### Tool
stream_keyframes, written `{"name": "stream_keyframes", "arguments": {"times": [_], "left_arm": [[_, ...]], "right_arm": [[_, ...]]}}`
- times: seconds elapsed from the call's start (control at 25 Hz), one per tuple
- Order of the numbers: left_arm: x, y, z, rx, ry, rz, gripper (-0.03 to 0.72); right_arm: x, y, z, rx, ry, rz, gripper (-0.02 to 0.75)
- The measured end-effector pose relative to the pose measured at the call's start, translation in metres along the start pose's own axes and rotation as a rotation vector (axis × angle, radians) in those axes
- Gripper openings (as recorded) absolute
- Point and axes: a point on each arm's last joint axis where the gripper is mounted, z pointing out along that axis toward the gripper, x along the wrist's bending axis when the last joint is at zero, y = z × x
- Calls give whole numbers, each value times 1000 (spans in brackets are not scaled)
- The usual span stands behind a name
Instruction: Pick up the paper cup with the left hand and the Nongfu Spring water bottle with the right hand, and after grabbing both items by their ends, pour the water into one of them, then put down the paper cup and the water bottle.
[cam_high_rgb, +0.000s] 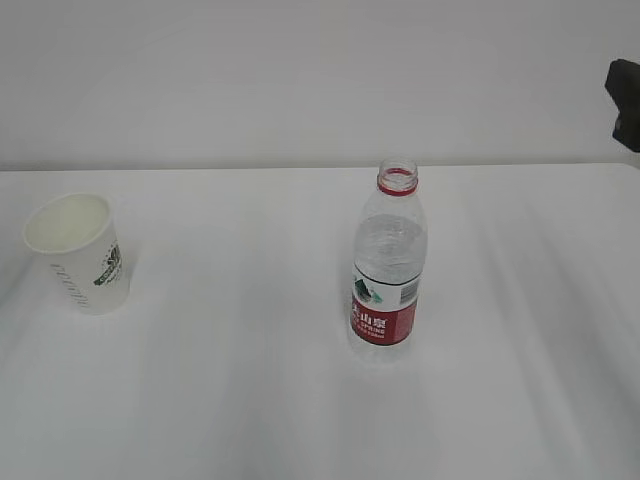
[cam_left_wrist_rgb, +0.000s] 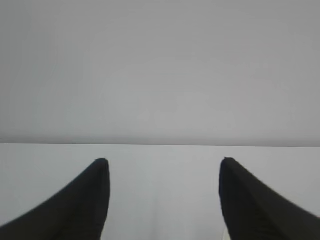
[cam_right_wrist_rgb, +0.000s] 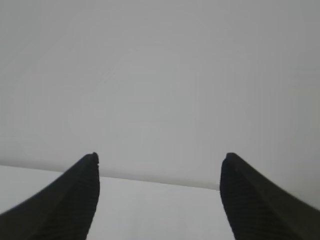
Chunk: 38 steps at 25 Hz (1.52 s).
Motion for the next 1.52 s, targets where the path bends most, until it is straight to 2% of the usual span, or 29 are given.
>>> {"name": "stream_keyframes", "arguments": {"times": [0.12, 0.24, 0.36, 0.52, 0.76, 0.88, 0.96, 1.12, 1.24, 1.52], "left_arm": [[0, -10, -4, -26, 0, -9, 482], [3, -27, -10, -38, 26, -59, 478], [3, -48, -17, -14, 39, -94, 475], [-2, -81, -26, 51, 37, -112, 469], [-20, -123, -40, 144, -29, -90, 465], [-28, -139, -49, 158, -82, -67, 464], [-31, -147, -55, 168, -107, -52, 463], [-40, -153, -54, 188, -174, -14, 459], [-44, -151, -54, 155, -219, 2, 456], [-49, -151, -55, 152, -270, 0, 436]], "right_arm": [[2, -13, 1, 44, 7, -11, 568], [3, -32, 0, 100, 10, -12, 568], [5, -48, -5, 103, 14, 11, 568], [11, -74, -18, 101, 73, 16, 568], [21, -115, -40, 161, 170, 84, 568], [25, -131, -53, 162, 208, 103, 568], [26, -143, -60, 209, 217, 113, 568], [33, -157, -64, 290, 286, 103, 568], [39, -160, -66, 307, 357, 83, 568], [42, -160, -67, 302, 392, 81, 568]]}}
